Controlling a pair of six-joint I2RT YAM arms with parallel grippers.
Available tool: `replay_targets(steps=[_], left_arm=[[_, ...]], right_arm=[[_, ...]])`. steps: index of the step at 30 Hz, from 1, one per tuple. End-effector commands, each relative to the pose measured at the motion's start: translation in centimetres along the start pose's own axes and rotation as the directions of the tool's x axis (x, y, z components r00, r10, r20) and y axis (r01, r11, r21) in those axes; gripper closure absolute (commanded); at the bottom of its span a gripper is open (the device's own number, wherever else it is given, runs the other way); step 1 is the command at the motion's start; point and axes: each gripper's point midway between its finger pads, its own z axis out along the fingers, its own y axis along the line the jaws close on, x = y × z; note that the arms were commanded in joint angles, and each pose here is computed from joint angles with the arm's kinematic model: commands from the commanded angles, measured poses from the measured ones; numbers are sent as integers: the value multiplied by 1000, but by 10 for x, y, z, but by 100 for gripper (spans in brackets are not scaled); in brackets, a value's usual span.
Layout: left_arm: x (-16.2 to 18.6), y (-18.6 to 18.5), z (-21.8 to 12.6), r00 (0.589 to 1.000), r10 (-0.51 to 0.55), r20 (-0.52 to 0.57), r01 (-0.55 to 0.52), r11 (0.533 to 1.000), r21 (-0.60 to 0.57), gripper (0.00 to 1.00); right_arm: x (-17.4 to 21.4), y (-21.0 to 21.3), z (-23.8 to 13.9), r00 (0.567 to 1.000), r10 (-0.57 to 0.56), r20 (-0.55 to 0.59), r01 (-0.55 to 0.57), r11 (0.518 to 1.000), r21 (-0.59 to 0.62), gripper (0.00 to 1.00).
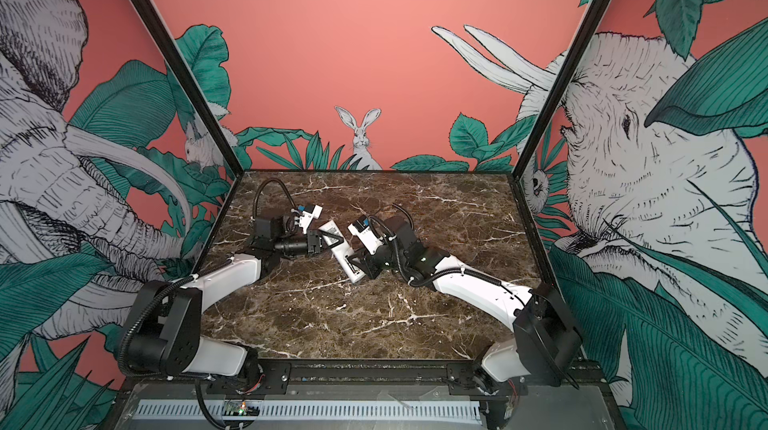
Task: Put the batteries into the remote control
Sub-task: 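Lower the cover onto the compartment over the batteries with the right gripper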
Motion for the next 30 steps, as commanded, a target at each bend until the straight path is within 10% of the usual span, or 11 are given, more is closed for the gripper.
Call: replay_targets(steps=[1,30], left_arm=[[-1,-11,1,1000,24,-4,-24,999,43,100],[-5,-15,1,1000,26,-3,-25,997,70,100]], right_arm=[[-10,3,7,998,-57,37,56,998,22,80],[26,-22,19,982,-173,-79,187,951,247,80]])
